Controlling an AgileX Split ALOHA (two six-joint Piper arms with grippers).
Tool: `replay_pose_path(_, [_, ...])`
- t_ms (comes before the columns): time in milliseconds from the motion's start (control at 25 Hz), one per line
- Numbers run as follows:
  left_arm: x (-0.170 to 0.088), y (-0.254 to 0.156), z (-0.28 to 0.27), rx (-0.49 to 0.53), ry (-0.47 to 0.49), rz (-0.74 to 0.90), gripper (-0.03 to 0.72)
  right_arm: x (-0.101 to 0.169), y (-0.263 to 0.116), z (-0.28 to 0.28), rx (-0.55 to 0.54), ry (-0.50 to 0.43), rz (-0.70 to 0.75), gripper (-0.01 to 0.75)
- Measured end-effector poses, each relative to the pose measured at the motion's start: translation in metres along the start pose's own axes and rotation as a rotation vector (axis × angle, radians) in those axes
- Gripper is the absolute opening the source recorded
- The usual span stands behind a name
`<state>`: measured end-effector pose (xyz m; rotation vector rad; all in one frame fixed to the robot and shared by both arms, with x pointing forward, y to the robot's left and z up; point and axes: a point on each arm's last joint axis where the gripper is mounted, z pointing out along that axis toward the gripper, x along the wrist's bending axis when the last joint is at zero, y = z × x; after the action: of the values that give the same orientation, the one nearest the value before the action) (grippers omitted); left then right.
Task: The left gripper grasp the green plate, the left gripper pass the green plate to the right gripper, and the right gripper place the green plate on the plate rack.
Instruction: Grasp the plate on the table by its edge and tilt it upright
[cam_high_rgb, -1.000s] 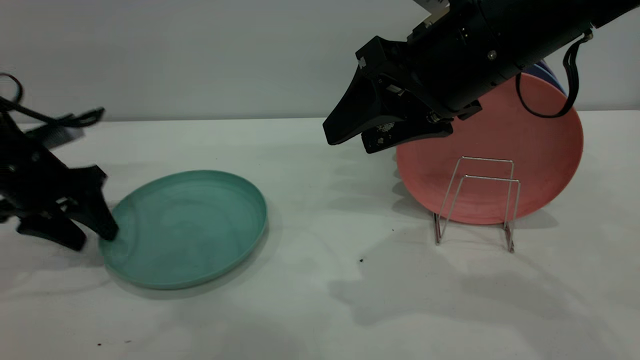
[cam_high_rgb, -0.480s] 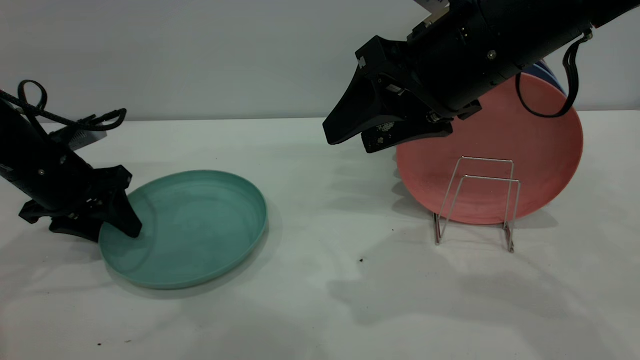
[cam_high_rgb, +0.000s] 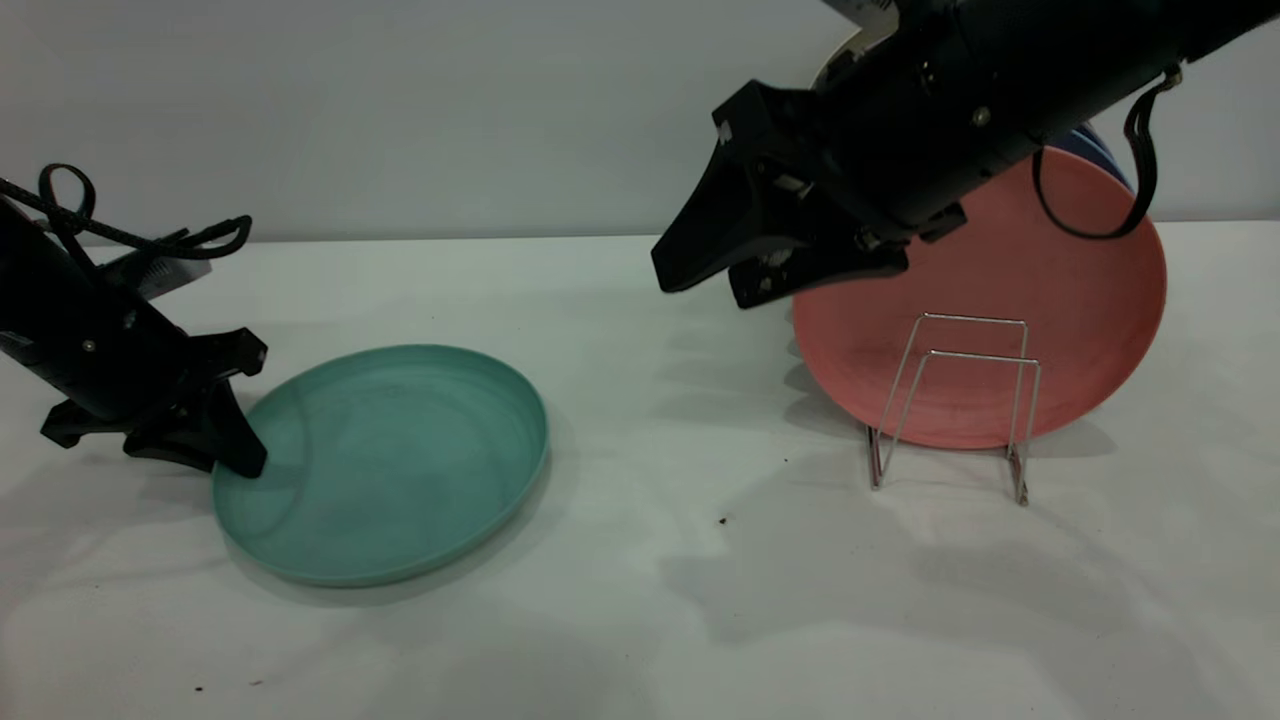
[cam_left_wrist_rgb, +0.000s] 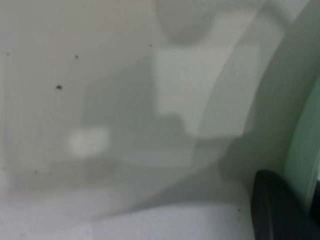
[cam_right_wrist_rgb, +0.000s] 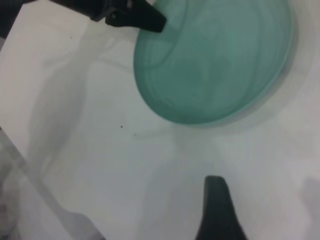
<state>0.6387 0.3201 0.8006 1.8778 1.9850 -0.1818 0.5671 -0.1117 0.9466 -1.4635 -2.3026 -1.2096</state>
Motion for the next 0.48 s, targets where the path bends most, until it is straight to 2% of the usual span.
replay_pose_path(160, [-0.003,-0.002,-0.002,0.026,-0.028,0.037,0.029,-0.003,-0.007,0.007,0.045,0.031,0.017,0.529])
replay_pose_path(280, [-0.012,0.003,-0.014,0.028,-0.072,0.163,0.02,-0.013,-0.009,0.008,0.059,0.033,0.04,0.529])
replay_pose_path(480, [-0.036,0.008,-0.033,-0.031,-0.257,0.366,0.017,-0.038,-0.003,0.004,0.059,0.055,0.088,0.529])
